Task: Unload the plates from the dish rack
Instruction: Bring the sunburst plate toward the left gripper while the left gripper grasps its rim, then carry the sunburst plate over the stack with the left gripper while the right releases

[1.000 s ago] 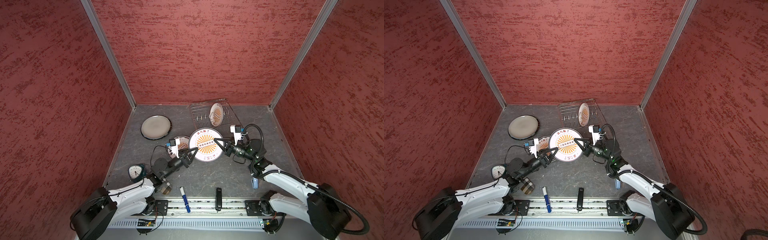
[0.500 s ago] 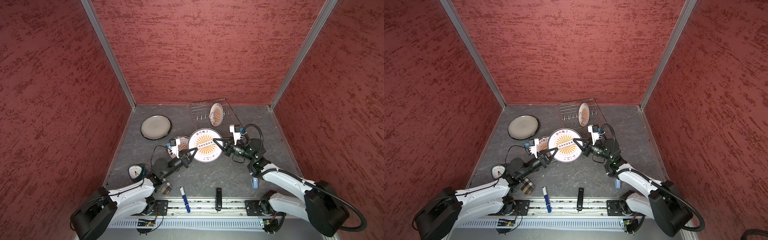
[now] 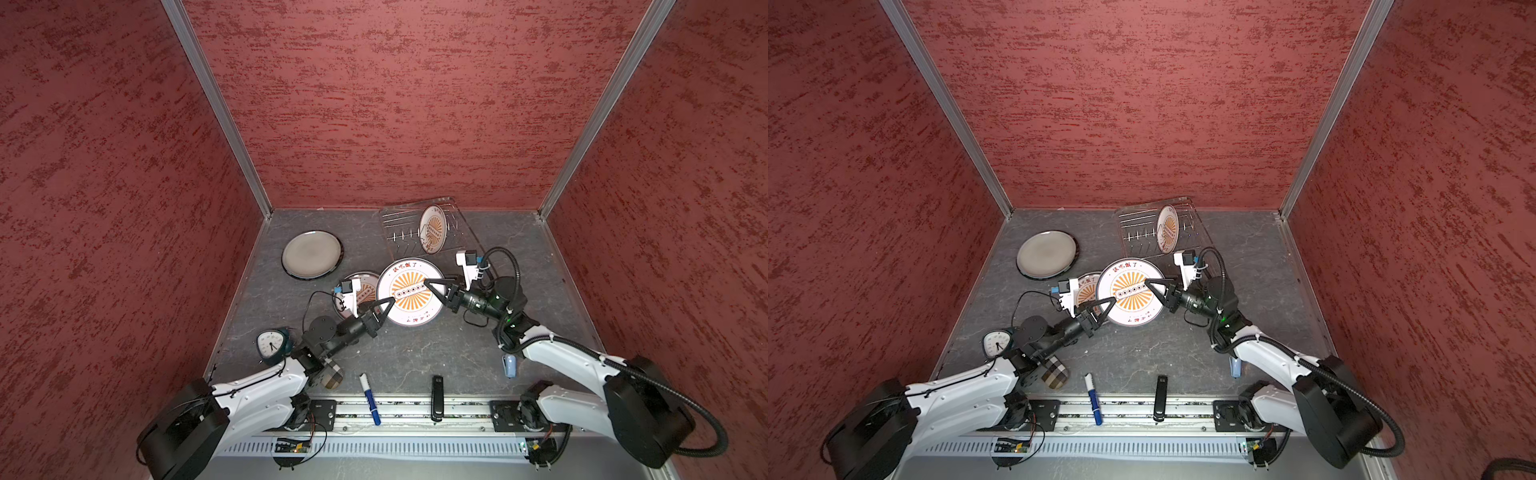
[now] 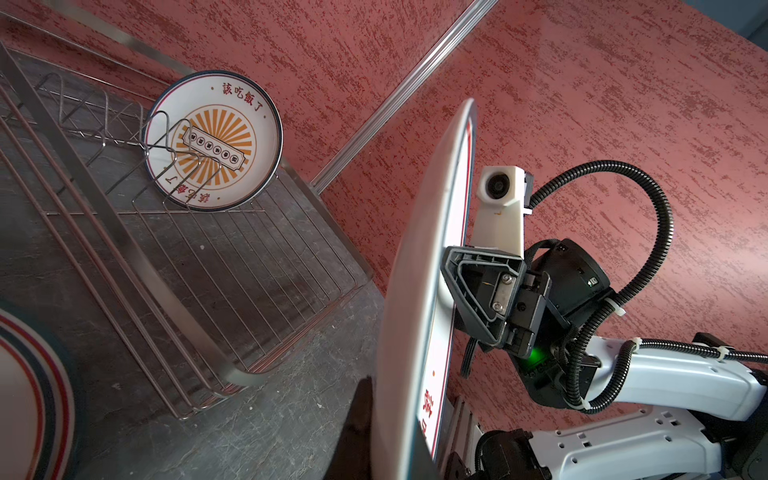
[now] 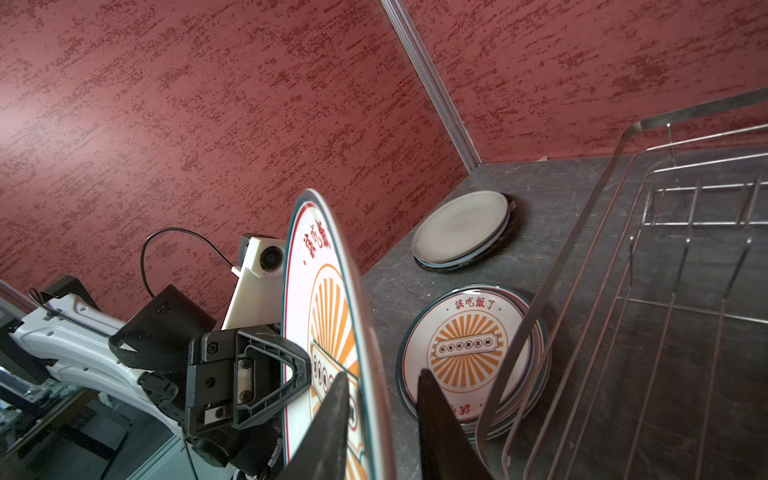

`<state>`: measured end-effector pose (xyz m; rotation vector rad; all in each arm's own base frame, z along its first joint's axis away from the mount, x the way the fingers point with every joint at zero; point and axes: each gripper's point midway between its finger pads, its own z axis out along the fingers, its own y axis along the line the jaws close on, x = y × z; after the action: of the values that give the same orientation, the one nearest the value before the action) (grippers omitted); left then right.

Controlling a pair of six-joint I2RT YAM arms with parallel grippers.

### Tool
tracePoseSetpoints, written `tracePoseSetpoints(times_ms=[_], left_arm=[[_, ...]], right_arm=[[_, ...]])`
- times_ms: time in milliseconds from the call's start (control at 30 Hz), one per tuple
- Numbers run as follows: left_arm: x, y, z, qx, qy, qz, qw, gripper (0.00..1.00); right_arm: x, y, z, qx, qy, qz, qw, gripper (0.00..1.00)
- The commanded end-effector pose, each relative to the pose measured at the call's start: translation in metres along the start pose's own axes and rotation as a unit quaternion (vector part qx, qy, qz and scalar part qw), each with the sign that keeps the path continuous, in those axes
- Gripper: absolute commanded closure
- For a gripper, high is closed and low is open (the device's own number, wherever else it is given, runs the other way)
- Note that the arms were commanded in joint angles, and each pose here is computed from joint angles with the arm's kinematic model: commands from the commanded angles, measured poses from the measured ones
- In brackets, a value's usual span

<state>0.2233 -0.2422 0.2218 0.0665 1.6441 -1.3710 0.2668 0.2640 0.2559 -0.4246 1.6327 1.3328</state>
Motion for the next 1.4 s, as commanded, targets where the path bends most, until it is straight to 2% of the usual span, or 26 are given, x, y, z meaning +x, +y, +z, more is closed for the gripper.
tracePoseSetpoints(times_ms=[0, 33, 100, 133, 200, 333, 767, 933, 1133, 1367], left_arm=[[-0.011, -0.008, -0.003, 0.009, -0.025, -0.003, 1.000, 1.00], [-0.011, -0.007, -0.003, 0.007, -0.025, -0.004, 1.000, 1.00], [-0.012, -0.004, -0.004, -0.001, -0.027, -0.006, 1.000, 1.00], [-0.012, -0.002, -0.005, -0.008, -0.029, -0.008, 1.000, 1.00], [-0.014, 0.003, -0.007, -0.021, -0.035, -0.013, 0.999, 1.00], [-0.018, 0.013, -0.013, -0.050, -0.049, -0.016, 0.997, 1.00], [-0.027, 0.043, -0.031, -0.115, -0.082, -0.058, 0.988, 1.00], [-0.029, 0.049, -0.038, -0.126, -0.095, -0.053, 0.986, 1.00], [-0.035, 0.068, -0.051, -0.177, -0.123, -0.079, 0.973, 1.00], [-0.029, 0.098, -0.066, -0.240, -0.138, -0.141, 0.950, 1.00]], right_arm=[[-0.007, 0.001, -0.001, 0.004, -0.013, -0.012, 1.000, 0.48], [-0.007, 0.000, -0.002, 0.006, -0.013, -0.011, 1.000, 0.34], [-0.007, -0.003, -0.002, 0.015, -0.015, -0.007, 1.000, 0.15], [-0.008, -0.006, -0.003, 0.023, -0.020, -0.005, 1.000, 0.08], [-0.009, -0.011, -0.006, 0.040, -0.027, -0.005, 0.999, 0.01], [-0.010, -0.017, -0.009, 0.060, -0.033, -0.007, 0.998, 0.01], [-0.007, -0.003, -0.010, 0.033, -0.037, -0.029, 0.998, 0.01], [-0.001, 0.001, -0.002, 0.030, -0.028, -0.044, 0.998, 0.01], [0.011, 0.007, 0.018, 0.038, -0.003, -0.065, 0.997, 0.01], [0.028, 0.013, 0.047, 0.047, 0.033, -0.085, 0.995, 0.01]])
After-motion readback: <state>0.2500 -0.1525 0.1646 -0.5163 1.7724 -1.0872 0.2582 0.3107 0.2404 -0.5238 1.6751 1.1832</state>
